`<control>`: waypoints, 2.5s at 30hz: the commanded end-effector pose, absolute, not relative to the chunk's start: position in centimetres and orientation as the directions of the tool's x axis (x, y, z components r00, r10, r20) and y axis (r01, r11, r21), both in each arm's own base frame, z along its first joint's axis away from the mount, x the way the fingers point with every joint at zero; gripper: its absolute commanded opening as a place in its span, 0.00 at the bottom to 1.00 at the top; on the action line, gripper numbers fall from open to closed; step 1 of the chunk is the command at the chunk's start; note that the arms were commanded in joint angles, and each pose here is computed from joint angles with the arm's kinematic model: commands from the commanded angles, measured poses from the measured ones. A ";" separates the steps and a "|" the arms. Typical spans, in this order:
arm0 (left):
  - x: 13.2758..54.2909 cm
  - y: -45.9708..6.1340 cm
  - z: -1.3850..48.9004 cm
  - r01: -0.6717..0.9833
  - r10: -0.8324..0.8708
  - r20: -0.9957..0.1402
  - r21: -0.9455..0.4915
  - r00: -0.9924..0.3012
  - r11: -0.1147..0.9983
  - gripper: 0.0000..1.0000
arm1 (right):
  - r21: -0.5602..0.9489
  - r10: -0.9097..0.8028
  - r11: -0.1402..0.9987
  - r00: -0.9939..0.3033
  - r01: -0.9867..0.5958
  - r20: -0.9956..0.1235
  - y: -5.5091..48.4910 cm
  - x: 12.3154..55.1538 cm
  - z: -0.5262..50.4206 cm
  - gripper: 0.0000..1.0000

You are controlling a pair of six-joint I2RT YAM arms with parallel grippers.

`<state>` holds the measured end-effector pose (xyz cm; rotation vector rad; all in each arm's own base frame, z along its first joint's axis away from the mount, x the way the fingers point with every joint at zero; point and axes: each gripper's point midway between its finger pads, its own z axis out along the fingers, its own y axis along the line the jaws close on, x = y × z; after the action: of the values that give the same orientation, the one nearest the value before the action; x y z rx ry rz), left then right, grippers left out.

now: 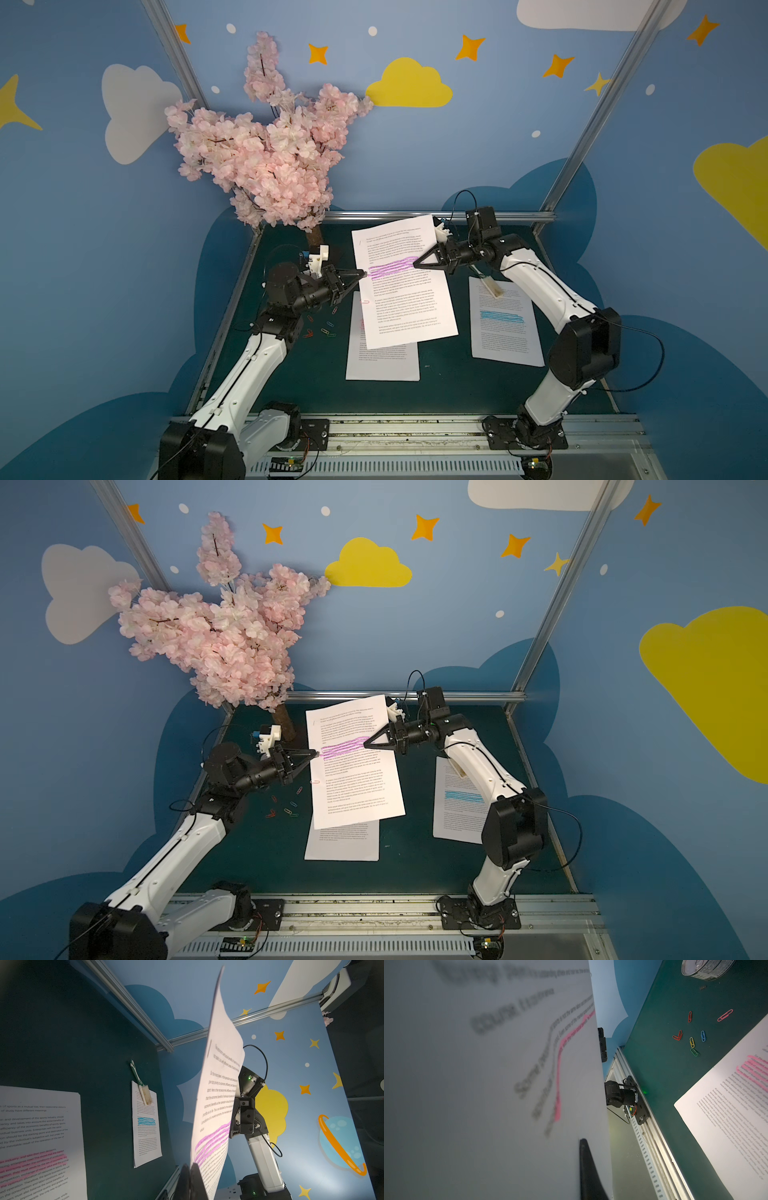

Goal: Unclip the paperclips from the documents
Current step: Remove the paper clip from the document, then place the paper clip at the center of the board.

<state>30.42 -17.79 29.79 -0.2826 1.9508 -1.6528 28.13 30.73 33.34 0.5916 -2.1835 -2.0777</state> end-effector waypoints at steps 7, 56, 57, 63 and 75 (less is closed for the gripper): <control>30.2 -17.2 30.9 0.236 -0.505 -0.341 -0.936 -0.793 0.261 0.02 | 0.969 -0.299 0.012 -0.925 -0.249 -0.234 29.0 27.5 34.0 0.00; 26.6 -4.5 2.8 -0.543 -0.650 -0.175 -0.416 -0.740 0.730 0.02 | 0.968 -0.317 0.082 -0.927 -0.237 -0.200 28.6 24.2 32.7 0.00; 26.3 -4.2 2.7 -0.556 -0.655 -0.176 -0.398 -0.735 0.730 0.03 | 0.968 -0.317 0.083 -0.927 -0.236 -0.199 28.6 24.2 32.7 0.00; 25.2 -2.9 2.2 -0.611 -0.688 -0.150 -0.355 -0.710 0.708 0.61 | 0.968 -0.315 0.092 -0.929 -0.233 -0.194 28.7 24.3 32.4 0.00; 28.1 -9.7 13.0 -0.223 -0.541 -0.213 -0.745 -0.814 0.629 1.00 | 0.968 -0.339 0.094 -0.922 -0.233 -0.189 30.0 23.8 32.4 0.00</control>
<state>26.83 -6.25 7.64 -0.8348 2.5501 -0.7331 24.10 29.60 32.11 0.5700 -2.2665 -1.9685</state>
